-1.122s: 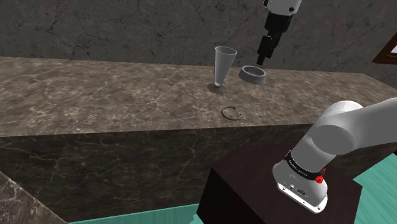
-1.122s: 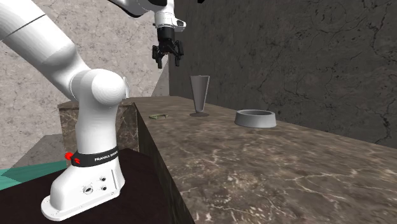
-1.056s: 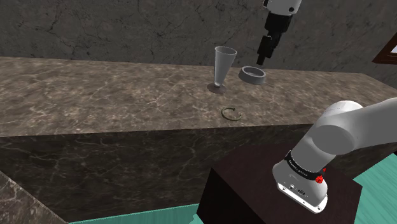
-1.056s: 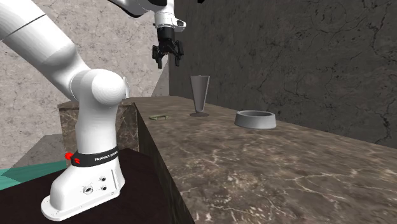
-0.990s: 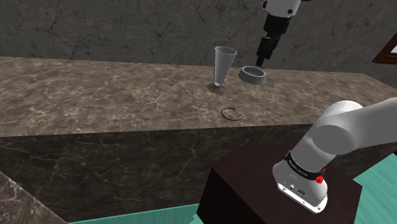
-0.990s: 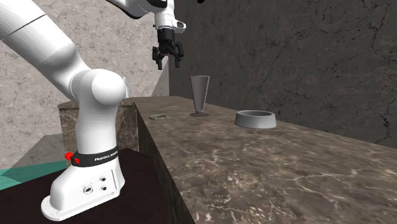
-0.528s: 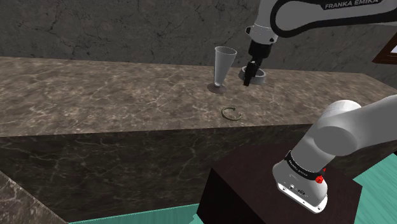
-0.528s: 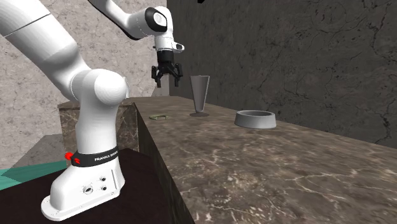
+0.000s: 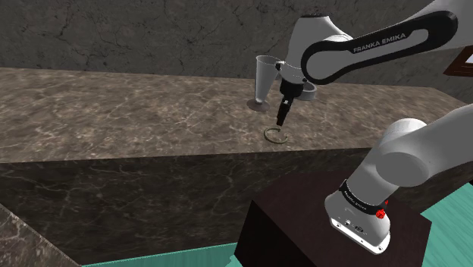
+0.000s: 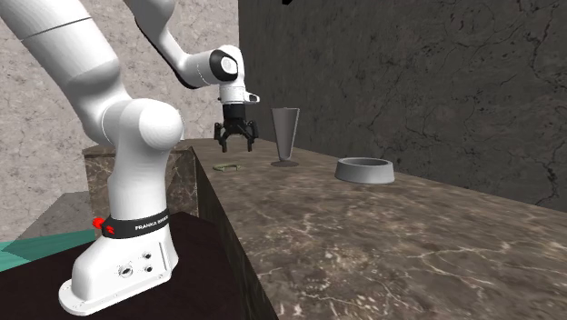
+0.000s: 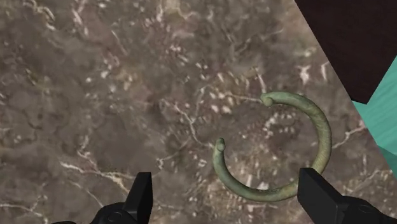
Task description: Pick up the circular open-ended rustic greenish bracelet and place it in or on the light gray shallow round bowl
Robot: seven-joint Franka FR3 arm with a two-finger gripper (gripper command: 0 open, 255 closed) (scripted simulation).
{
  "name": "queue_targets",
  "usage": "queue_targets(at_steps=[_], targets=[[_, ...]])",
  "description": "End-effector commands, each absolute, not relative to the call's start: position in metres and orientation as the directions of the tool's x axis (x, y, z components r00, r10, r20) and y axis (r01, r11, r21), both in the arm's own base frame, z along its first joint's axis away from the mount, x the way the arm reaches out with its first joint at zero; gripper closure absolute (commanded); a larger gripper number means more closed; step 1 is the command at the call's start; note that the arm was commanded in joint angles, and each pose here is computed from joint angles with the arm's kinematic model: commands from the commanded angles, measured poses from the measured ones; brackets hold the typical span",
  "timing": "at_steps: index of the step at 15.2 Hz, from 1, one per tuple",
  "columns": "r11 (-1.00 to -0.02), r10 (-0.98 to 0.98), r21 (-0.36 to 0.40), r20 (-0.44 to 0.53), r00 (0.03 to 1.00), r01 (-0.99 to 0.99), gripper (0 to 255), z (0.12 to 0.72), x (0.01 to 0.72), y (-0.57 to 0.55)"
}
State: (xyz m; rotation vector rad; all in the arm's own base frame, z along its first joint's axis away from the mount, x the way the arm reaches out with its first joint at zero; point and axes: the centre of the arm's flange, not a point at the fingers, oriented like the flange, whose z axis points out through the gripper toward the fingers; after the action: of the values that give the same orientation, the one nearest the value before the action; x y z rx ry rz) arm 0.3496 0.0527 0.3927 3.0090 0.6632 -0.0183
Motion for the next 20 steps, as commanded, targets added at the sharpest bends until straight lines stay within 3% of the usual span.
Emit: queue_targets(at_steps=[1,15,16,20], targets=[[-0.900,0.432,0.056,-0.022,0.902,0.432,0,0.378,0.352,0.055],[-0.900,0.432,0.056,-0.022,0.902,0.432,0,0.344,0.352,0.053],[-0.900,0.432,0.056,-0.022,0.902,0.432,255,0.344,0.352,0.053],[-0.900,0.432,0.056,-0.022,0.902,0.432,255,0.344,0.352,0.053]])
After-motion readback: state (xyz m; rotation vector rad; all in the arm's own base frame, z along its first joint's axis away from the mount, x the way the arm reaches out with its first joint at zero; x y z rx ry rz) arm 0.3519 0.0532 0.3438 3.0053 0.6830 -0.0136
